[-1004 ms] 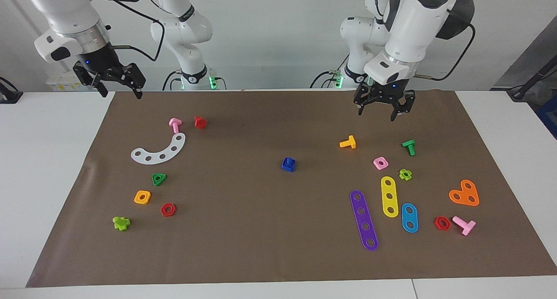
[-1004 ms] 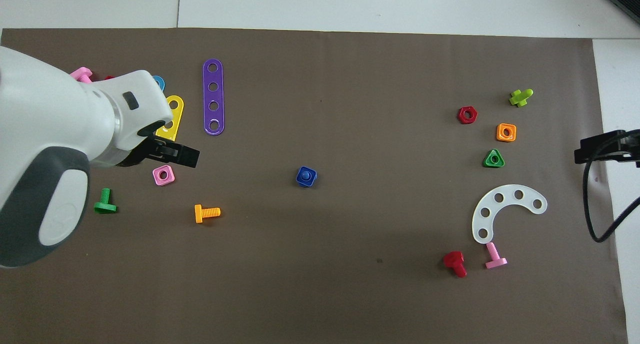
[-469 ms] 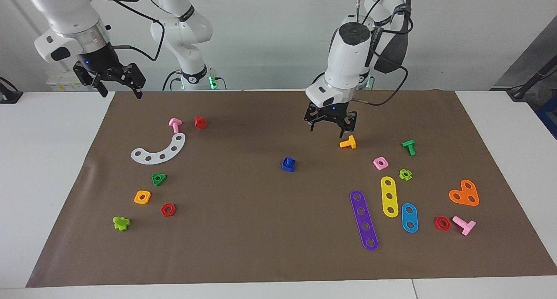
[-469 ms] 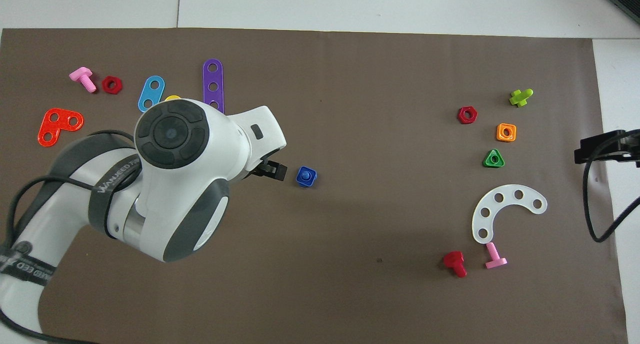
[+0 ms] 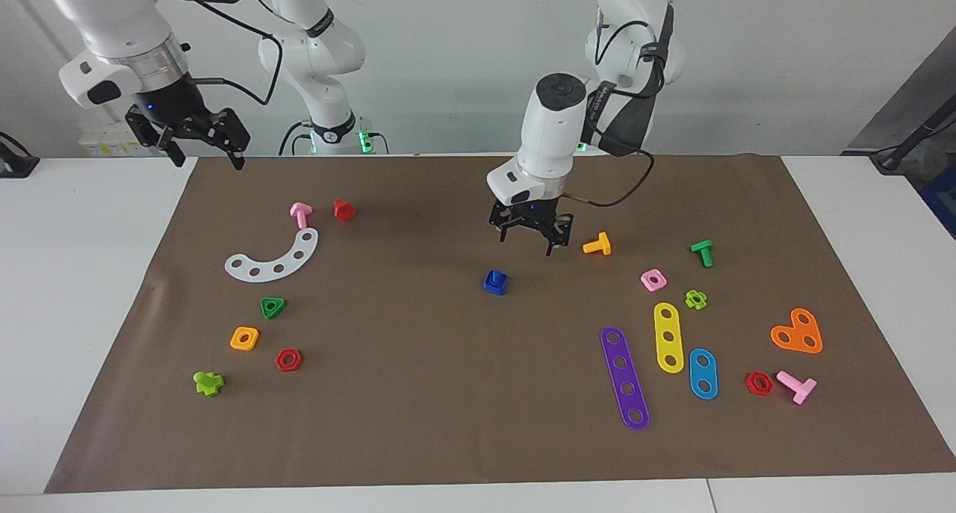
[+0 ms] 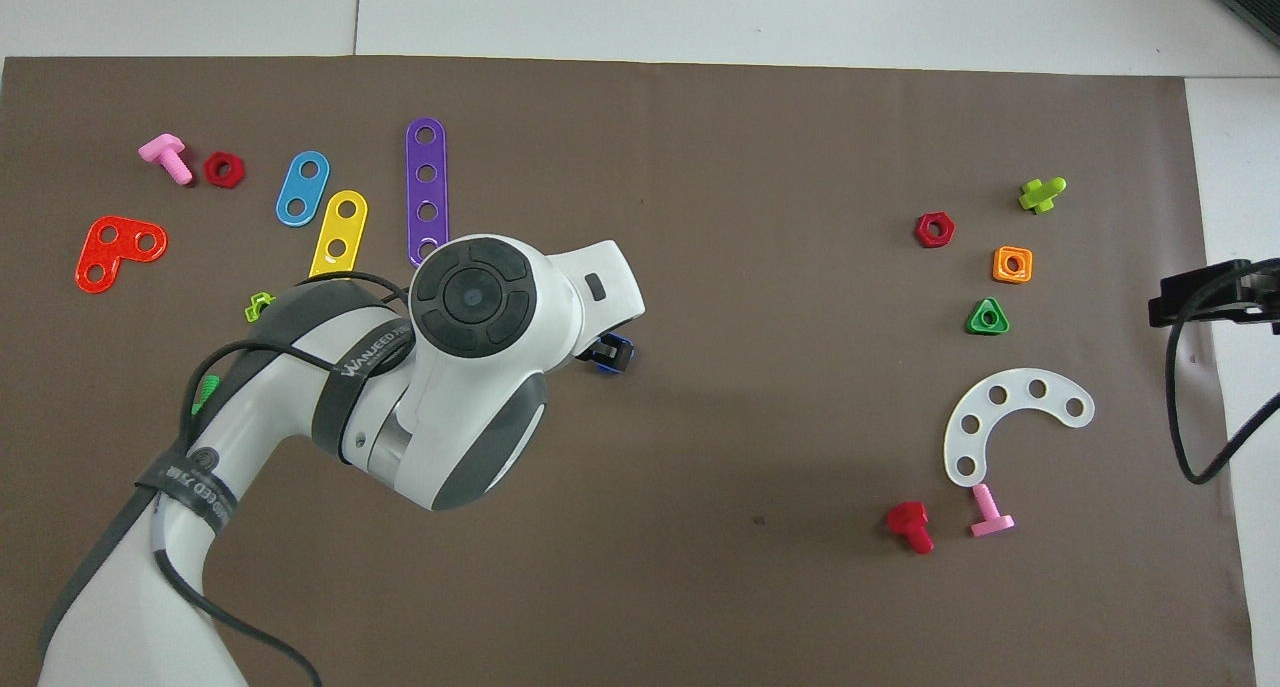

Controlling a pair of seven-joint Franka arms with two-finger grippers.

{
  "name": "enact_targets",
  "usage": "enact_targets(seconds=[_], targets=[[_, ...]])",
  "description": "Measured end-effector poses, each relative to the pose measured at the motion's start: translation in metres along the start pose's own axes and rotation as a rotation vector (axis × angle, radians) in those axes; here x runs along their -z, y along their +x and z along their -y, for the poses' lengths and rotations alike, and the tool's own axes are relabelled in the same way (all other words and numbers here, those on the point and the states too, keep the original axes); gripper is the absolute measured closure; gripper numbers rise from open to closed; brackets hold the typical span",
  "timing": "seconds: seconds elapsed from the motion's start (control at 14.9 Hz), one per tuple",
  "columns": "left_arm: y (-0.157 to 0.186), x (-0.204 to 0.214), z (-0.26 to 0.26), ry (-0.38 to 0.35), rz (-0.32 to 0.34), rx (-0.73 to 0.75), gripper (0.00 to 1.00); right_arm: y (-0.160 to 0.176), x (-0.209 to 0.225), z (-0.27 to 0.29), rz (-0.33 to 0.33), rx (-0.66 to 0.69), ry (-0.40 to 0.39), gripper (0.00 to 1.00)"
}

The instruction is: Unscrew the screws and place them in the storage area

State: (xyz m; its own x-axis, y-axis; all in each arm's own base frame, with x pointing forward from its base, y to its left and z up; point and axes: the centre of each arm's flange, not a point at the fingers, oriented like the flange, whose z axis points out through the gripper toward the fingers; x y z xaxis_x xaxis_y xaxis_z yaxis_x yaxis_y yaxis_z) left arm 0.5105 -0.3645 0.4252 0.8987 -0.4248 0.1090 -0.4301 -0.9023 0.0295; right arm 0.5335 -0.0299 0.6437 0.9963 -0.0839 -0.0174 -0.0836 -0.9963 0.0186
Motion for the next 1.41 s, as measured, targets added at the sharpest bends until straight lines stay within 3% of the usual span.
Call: enact_targets(seconds=[0.6,1.27,1.34,1.41], targets=[[0.009,-0.09,-0.028,-0.01,-0.002,0.007,0.01,0.0,0.0,0.0,0.0,0.0,0.0,0.0],[0.001,-0.12,-0.041,-0.007,0.027,-0.002,0.1,0.0,0.0,0.0,0.0,0.0,0.0,0.0],[0.001,-0.12,-0.041,-0.007,0.026,-0.002,0.16,0.0,0.0,0.0,0.0,0.0,0.0,0.0],[0.001,-0.119,-0.041,-0.007,0.026,-0.001,0.16,0.0,0.0,0.0,0.0,0.0,0.0,0.0]])
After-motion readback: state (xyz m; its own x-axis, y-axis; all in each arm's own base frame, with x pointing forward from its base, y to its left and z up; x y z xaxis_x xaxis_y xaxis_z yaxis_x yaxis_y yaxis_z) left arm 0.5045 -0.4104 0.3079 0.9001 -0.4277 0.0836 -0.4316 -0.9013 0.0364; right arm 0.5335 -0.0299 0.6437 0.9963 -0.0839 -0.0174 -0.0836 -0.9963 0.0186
